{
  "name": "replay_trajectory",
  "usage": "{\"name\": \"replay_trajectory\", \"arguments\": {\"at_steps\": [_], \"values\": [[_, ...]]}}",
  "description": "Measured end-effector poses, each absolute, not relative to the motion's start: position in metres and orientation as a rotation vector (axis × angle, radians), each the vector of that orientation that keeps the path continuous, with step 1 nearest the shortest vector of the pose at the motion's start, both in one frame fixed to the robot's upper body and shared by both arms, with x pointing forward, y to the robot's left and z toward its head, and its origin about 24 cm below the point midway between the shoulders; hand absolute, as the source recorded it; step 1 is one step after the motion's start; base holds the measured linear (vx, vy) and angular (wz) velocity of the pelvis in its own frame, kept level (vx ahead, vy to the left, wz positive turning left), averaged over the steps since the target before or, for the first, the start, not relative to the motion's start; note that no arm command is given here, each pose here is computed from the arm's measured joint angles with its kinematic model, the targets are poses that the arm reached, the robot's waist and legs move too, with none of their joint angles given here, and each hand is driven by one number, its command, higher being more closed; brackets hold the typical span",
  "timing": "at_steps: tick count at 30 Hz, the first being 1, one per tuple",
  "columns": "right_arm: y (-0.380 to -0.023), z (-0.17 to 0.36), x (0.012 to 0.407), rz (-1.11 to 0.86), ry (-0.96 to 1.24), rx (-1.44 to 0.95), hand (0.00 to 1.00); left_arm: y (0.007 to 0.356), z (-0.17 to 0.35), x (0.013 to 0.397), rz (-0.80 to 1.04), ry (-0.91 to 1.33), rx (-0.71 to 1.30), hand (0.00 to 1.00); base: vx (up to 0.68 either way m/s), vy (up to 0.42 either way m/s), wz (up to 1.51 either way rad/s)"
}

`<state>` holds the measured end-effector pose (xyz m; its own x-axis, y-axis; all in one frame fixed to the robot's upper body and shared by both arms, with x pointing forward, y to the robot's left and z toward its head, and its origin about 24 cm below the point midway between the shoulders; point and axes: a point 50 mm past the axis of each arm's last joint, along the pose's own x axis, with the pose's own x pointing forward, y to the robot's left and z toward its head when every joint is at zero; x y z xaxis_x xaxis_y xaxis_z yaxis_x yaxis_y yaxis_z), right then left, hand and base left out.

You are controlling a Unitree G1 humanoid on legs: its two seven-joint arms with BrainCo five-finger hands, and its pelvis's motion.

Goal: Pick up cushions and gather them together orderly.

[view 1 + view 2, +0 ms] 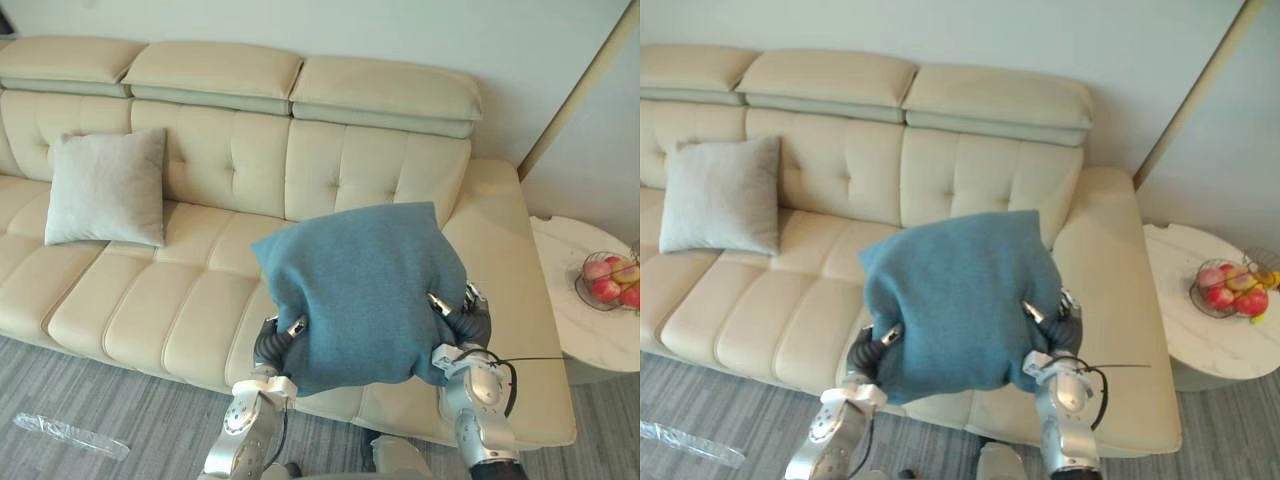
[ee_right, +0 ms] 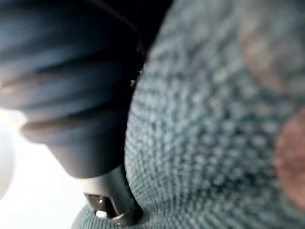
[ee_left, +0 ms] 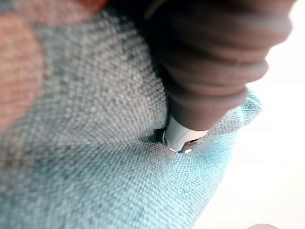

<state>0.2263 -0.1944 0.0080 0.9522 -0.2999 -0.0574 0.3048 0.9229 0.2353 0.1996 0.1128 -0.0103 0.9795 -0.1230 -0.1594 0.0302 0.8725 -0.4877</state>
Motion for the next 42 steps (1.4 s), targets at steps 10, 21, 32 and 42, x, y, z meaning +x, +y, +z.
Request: {"name": "replay_trajectory", "arguments": {"at_steps": [10, 21, 32, 42], "values": [[-0.193, 0.030, 0.227, -0.293, -0.082, 0.240, 1.00, 0.111, -0.004, 0.190, -0.070, 0.154, -0.569, 1.00, 0.17, 0.102, -0.48], [-0.191, 0.014, 0.223, -0.315, -0.011, 0.240, 1.00, 0.114, -0.006, 0.192, -0.121, 0.161, -0.471, 1.00, 0.11, 0.084, -0.06], [-0.195, 0.032, 0.238, -0.364, -0.086, 0.020, 1.00, 0.106, 0.018, 0.220, -0.136, 0.055, -0.354, 1.00, -0.04, -0.068, 0.03], [-0.178, 0.183, 0.336, -0.480, -0.598, -0.100, 1.00, 0.098, 0.166, 0.333, 0.060, -0.498, -0.126, 1.00, -0.15, -0.007, -0.13]]}}
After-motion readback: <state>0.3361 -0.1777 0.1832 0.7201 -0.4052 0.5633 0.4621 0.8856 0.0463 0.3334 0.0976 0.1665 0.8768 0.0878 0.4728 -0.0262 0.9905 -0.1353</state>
